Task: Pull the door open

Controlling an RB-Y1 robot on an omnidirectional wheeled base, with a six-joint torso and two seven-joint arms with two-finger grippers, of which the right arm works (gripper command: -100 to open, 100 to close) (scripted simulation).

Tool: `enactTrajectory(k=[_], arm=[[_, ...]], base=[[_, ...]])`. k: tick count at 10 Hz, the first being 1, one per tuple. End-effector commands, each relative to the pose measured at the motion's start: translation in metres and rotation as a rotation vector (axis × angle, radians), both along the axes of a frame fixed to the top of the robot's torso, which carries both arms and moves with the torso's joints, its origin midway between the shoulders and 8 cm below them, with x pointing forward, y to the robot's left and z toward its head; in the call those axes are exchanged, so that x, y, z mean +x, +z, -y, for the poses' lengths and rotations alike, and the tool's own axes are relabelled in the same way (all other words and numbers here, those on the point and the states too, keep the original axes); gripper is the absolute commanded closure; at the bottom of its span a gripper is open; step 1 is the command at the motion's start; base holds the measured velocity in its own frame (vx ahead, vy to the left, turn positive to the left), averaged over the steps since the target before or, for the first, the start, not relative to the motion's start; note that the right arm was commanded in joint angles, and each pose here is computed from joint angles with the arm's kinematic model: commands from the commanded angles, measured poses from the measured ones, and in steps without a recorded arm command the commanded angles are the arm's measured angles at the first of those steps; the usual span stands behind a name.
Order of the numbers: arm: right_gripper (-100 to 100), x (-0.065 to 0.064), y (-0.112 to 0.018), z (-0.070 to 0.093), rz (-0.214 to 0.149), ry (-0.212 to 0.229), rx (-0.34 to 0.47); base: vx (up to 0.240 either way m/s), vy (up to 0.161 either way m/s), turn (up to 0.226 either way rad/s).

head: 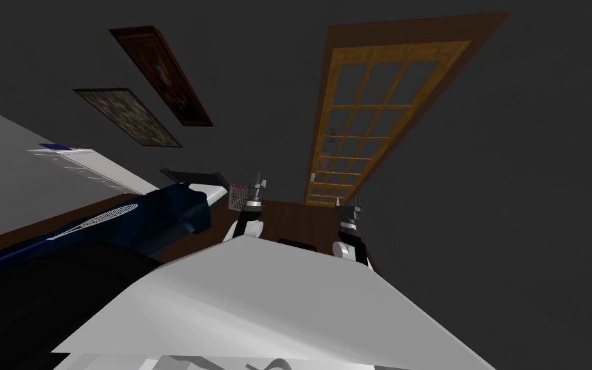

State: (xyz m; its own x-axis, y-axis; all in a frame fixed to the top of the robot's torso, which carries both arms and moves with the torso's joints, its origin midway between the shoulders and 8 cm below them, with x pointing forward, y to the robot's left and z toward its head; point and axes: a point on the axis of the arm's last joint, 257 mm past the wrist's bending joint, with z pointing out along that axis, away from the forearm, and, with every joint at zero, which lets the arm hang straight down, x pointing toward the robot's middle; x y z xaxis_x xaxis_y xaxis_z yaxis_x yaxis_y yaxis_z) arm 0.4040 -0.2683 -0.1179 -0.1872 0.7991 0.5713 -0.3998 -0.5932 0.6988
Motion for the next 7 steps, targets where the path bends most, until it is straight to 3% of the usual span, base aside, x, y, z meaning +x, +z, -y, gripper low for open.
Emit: enactTrajectory(k=[1, 7], arm=[[-100, 0.004, -0.012, -0.002, -0.010, 0.023, 0.046], [-100, 0.011, -0.056, -0.003, -0.056, 0.091, 0.208]], base=[[0.098, 0.021, 0.075], [0.104, 0.017, 0.085]])
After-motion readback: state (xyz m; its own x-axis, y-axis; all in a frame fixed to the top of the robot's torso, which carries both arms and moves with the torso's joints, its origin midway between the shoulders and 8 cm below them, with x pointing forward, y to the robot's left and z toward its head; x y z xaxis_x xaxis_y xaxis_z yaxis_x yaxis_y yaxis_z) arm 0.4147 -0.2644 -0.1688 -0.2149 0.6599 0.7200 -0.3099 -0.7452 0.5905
